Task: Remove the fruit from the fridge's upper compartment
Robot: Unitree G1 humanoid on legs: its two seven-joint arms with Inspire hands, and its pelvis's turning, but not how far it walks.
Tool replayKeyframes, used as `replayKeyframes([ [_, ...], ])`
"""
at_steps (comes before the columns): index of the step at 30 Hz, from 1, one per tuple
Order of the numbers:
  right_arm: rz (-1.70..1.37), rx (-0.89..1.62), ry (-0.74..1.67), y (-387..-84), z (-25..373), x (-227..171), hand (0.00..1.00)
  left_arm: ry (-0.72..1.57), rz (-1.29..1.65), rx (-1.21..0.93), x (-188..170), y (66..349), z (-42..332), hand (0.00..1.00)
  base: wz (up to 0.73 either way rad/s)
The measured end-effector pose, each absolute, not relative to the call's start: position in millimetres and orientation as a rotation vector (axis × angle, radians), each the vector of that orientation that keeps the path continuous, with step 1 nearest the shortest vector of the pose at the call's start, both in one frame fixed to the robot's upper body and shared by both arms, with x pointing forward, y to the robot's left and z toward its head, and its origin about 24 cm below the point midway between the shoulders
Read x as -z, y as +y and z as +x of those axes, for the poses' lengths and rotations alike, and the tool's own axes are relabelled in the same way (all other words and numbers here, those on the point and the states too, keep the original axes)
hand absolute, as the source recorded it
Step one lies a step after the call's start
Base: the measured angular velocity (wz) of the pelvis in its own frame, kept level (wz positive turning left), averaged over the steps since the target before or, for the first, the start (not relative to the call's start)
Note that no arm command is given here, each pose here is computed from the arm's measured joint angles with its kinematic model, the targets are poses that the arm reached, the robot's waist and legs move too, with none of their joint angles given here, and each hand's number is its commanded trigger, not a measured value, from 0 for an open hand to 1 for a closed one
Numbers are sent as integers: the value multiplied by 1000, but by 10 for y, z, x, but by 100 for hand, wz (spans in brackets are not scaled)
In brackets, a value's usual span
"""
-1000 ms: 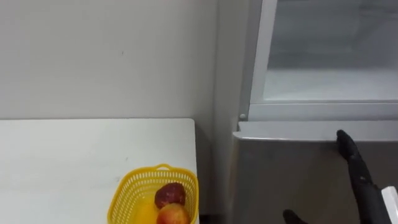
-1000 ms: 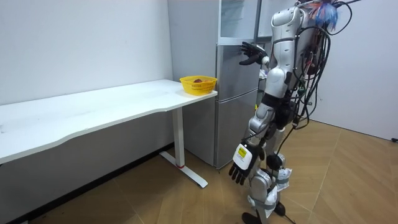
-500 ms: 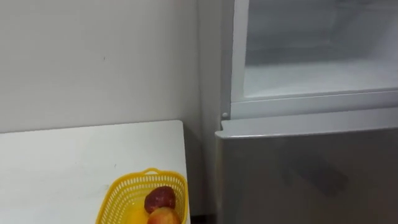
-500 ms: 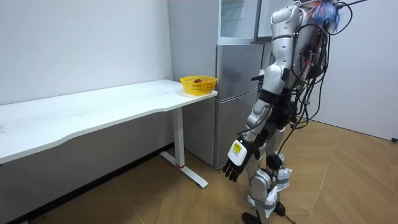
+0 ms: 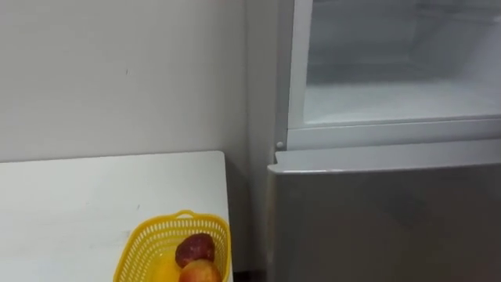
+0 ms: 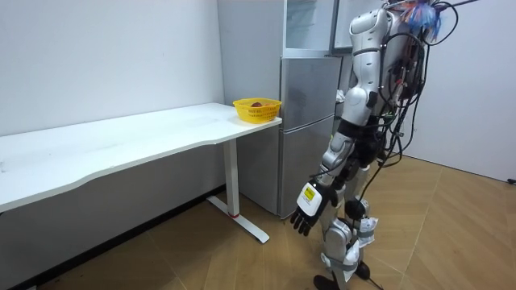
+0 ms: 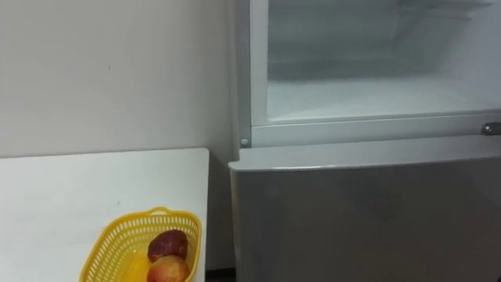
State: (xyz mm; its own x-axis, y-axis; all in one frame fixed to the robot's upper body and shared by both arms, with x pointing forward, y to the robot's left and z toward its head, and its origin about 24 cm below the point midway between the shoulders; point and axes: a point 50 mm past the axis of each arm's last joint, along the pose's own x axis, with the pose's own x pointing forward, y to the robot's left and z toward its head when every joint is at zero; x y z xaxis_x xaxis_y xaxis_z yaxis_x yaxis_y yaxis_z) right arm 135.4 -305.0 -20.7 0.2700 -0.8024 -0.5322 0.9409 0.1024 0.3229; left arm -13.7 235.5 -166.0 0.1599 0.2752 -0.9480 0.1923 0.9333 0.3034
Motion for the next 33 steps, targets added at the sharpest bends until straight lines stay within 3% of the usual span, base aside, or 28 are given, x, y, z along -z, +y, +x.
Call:
replayKeyframes([
  [14, 1057, 1622, -9, -3515, 1254, -92, 0, 1359, 356, -202, 1588, 2576, -55, 0, -5],
  [33, 1143, 1586, -404, -3908, 1283, -847, 0, 1322, 372, -261, 1519, 2746, -45, 0, -2],
])
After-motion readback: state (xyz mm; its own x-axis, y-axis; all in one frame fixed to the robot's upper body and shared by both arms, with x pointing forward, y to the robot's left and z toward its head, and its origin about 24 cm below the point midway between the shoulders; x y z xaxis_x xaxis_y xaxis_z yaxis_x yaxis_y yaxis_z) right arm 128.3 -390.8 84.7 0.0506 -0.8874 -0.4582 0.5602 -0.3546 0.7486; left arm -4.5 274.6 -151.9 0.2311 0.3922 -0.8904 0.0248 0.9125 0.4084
